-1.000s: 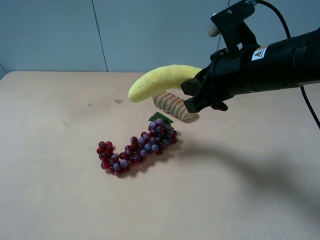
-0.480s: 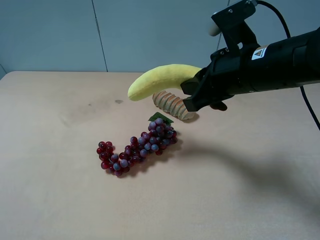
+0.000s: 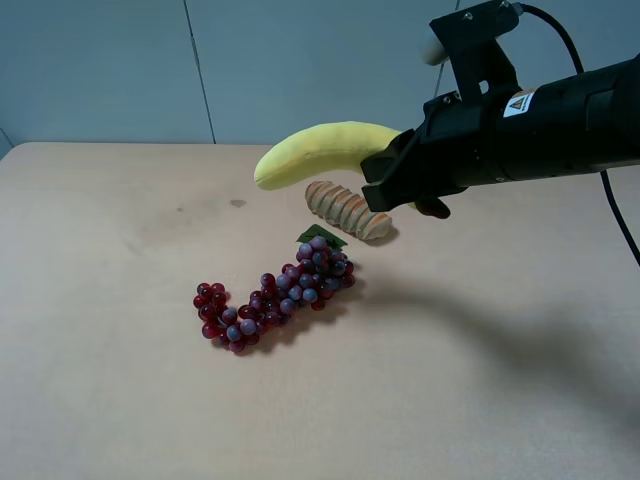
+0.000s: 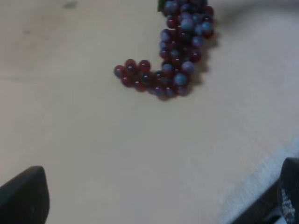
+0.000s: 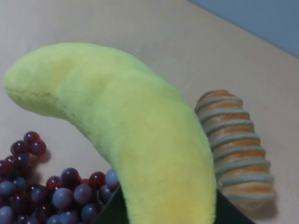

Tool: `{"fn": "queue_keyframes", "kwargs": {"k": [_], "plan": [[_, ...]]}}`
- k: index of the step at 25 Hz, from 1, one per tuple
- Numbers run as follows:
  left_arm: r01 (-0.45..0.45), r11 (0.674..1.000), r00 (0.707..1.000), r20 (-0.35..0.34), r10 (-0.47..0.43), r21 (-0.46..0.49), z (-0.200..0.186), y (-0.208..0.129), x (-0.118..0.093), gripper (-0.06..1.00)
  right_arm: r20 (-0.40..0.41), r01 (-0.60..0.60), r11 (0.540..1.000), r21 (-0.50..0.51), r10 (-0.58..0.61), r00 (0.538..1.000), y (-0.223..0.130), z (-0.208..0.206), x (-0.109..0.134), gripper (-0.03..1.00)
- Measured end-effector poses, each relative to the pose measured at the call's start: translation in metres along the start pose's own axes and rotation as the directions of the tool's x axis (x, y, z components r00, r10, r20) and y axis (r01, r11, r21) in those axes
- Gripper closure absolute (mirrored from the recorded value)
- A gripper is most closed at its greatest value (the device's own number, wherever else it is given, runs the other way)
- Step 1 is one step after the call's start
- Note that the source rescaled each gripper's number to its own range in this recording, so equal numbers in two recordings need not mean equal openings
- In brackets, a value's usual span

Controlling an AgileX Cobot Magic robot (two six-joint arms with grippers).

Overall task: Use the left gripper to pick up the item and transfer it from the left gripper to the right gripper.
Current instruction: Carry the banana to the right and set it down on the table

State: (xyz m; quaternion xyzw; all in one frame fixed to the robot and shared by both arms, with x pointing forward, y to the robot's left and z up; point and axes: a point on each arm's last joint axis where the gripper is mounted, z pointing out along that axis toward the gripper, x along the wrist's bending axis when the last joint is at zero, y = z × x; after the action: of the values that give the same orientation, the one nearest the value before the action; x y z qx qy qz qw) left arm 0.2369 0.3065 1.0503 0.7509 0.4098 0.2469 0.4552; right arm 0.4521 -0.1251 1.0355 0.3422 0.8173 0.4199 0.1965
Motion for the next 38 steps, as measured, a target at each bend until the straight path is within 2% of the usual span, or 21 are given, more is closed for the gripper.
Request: {"fn": "queue_keyframes", "kwargs": {"k": [3, 7, 13, 16, 17, 18, 19, 20, 21, 25, 32, 38], "plan": [[0.053, 0.999, 0.993, -0.101, -0.053, -0.009, 0.000, 0.000, -0.001, -0.05, 0.005, -0.063, 0.998, 0.000, 0.063, 0.998, 0.000, 0.000, -0.002, 0.97], [0.132, 0.991, 0.958, -0.253, -0.134, -0.024, -0.001, 0.000, -0.002, -0.05, 0.071, -0.213, 0.977, -0.011, 0.213, 0.975, -0.002, -0.002, -0.024, 0.97], [0.237, 0.969, 0.856, -0.458, -0.241, -0.067, -0.001, 0.000, -0.003, -0.05, 0.196, -0.332, 0.943, -0.019, 0.329, 0.924, -0.012, -0.010, -0.068, 0.97], [0.269, 0.959, 0.809, -0.520, -0.274, -0.087, -0.001, 0.000, -0.004, -0.05, 0.270, -0.387, 0.921, -0.044, 0.384, 0.883, -0.019, -0.018, -0.093, 0.97], [0.276, 0.956, 0.796, -0.536, -0.282, -0.093, -0.001, 0.000, -0.004, -0.05, 0.270, -0.387, 0.921, -0.044, 0.384, 0.883, -0.019, -0.018, -0.093, 0.97], [0.282, 0.954, 0.784, -0.549, -0.289, -0.100, -0.002, 0.000, -0.004, -0.05, 0.324, -0.428, 0.902, -0.056, 0.422, 0.847, -0.026, -0.022, -0.112, 0.97], [0.286, 0.953, 0.777, -0.557, -0.294, -0.104, -0.002, 0.000, -0.004, -0.05, 0.324, -0.428, 0.902, -0.056, 0.422, 0.847, -0.026, -0.022, -0.112, 0.97], [0.288, 0.952, 0.771, -0.563, -0.297, -0.107, -0.002, 0.000, -0.004, -0.05, 0.350, -0.451, 0.891, -0.053, 0.439, 0.827, -0.032, -0.023, -0.121, 0.97], [0.289, 0.951, 0.769, -0.566, -0.298, -0.108, -0.002, 0.000, -0.004, -0.05, 0.390, -0.495, 0.868, -0.036, 0.469, 0.793, -0.043, -0.022, -0.136, 0.97], [0.291, 0.951, 0.767, -0.568, -0.299, -0.109, -0.002, 0.000, -0.004, -0.05, 0.448, -0.567, 0.824, 0.008, 0.504, 0.738, -0.067, -0.014, -0.159, 0.97], [0.291, 0.951, 0.767, -0.568, -0.299, -0.109, -0.002, 0.000, -0.004, -0.05, 0.470, -0.595, 0.799, 0.086, 0.494, 0.731, -0.089, 0.008, -0.168, 0.97], [0.291, 0.951, 0.766, -0.569, -0.300, -0.109, -0.002, 0.000, -0.004, -0.05, 0.477, -0.614, 0.781, 0.115, 0.499, 0.724, -0.099, 0.017, -0.169, 0.97]]}}
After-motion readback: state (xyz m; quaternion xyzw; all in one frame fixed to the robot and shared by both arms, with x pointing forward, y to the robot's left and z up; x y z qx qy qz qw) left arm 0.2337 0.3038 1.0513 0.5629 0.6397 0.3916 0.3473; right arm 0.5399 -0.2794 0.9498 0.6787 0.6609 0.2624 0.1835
